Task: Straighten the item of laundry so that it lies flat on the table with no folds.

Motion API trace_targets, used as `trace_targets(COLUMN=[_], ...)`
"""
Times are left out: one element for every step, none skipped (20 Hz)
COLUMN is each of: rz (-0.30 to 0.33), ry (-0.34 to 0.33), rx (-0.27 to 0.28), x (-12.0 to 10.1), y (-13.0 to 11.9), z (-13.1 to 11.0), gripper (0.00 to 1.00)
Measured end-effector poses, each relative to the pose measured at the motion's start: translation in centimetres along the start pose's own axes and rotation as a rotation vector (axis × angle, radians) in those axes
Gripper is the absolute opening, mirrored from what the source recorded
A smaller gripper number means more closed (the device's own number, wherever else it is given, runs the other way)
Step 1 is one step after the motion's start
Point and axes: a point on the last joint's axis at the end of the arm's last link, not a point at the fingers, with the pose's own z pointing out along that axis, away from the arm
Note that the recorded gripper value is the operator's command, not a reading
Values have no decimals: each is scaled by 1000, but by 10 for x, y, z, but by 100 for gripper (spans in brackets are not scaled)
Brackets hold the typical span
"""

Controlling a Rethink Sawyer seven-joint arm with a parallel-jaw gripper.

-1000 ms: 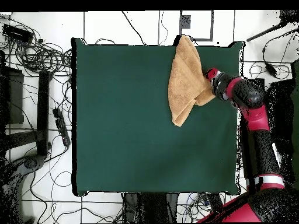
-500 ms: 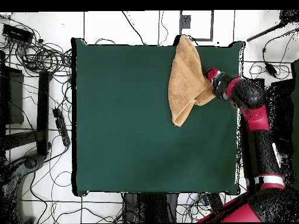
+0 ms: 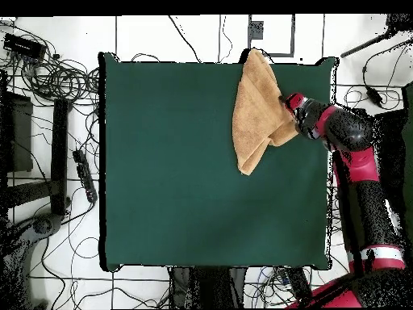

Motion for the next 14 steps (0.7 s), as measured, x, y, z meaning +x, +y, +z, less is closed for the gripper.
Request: trace_targets(rz=[-1,0,3,6,10,14,18,20,21,25,26,27,26,22], ry=[0,1,1,2,2,4,6,7,8,9,9,10,10,11], rx=[-8,-13,-25,-38,-53,-70,-88,-97,-107,-125,-132,-143,-147,-150], x=[-1,-2,-3,-4,-5,-5,-5,-5,-5,-4,-4,-2,-1,0], y=[6,9,15,20,26,33,39,43,47,55,58,64,68,72], z=[-7,-10,-16,-22,-28,-34,-39,-41,-44,-47,-48,-49,-48,-47], gripper=[0,0,0,0,0,0,0,0,0,0,0,0,0,0])
